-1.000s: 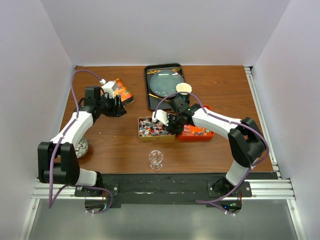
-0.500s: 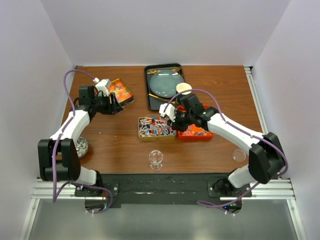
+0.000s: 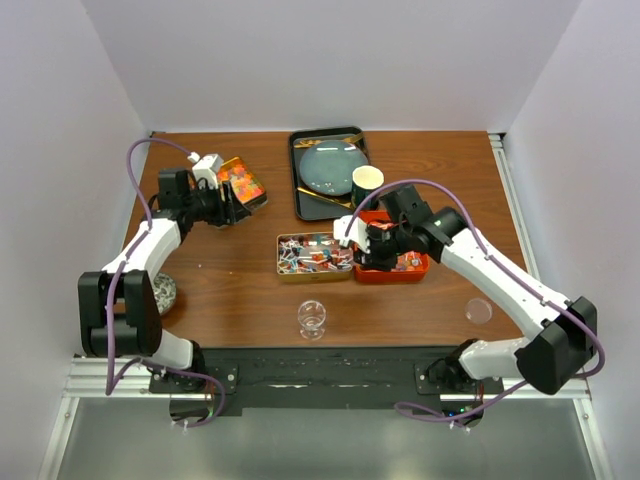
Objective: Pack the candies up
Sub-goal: Place the fake candies in the packing bottle.
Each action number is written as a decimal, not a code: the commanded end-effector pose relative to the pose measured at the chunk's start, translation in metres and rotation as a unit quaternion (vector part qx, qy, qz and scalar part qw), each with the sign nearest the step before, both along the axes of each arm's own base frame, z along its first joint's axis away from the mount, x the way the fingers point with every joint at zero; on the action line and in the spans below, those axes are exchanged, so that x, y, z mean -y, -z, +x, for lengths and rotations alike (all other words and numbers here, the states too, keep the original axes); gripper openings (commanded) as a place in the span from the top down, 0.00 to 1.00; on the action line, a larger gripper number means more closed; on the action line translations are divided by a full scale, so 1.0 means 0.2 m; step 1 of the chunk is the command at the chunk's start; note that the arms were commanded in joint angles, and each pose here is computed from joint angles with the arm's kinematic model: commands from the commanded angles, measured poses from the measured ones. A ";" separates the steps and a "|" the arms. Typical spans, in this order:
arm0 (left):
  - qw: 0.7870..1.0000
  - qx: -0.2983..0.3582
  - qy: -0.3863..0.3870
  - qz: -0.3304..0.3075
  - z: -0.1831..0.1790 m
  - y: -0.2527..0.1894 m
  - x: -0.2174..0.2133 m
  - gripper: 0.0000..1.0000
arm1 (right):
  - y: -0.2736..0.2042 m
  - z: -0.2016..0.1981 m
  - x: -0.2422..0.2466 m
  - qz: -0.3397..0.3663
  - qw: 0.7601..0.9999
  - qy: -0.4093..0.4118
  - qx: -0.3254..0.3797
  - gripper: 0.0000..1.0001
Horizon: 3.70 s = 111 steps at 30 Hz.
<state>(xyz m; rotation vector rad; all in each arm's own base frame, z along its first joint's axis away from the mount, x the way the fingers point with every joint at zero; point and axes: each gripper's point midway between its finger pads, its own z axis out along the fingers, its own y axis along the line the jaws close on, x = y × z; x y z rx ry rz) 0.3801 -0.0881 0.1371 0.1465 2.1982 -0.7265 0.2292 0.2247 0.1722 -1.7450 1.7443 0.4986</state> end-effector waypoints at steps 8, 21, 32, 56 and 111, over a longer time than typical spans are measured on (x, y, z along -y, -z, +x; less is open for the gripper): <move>0.999 0.039 0.003 -0.017 0.06 -0.08 0.01 0.45 | -0.11 -0.22 0.23 -0.137 0.981 -0.134 0.008 1.00; 0.999 0.041 -0.007 -0.015 0.04 -0.10 0.00 0.45 | -0.13 -0.21 0.16 -0.205 0.968 -0.142 0.029 1.00; 0.998 0.051 -0.015 -0.017 -0.01 -0.11 0.00 0.45 | -0.15 -0.20 0.15 -0.261 0.950 -0.158 0.062 1.00; 0.997 0.072 -0.024 -0.010 -0.12 -0.16 -0.01 0.45 | -0.18 -0.21 0.13 -0.341 0.915 -0.182 0.116 1.00; 0.996 0.072 -0.026 -0.035 -0.13 -0.16 0.01 0.46 | -0.30 -0.21 0.19 -0.387 0.884 -0.198 0.173 1.00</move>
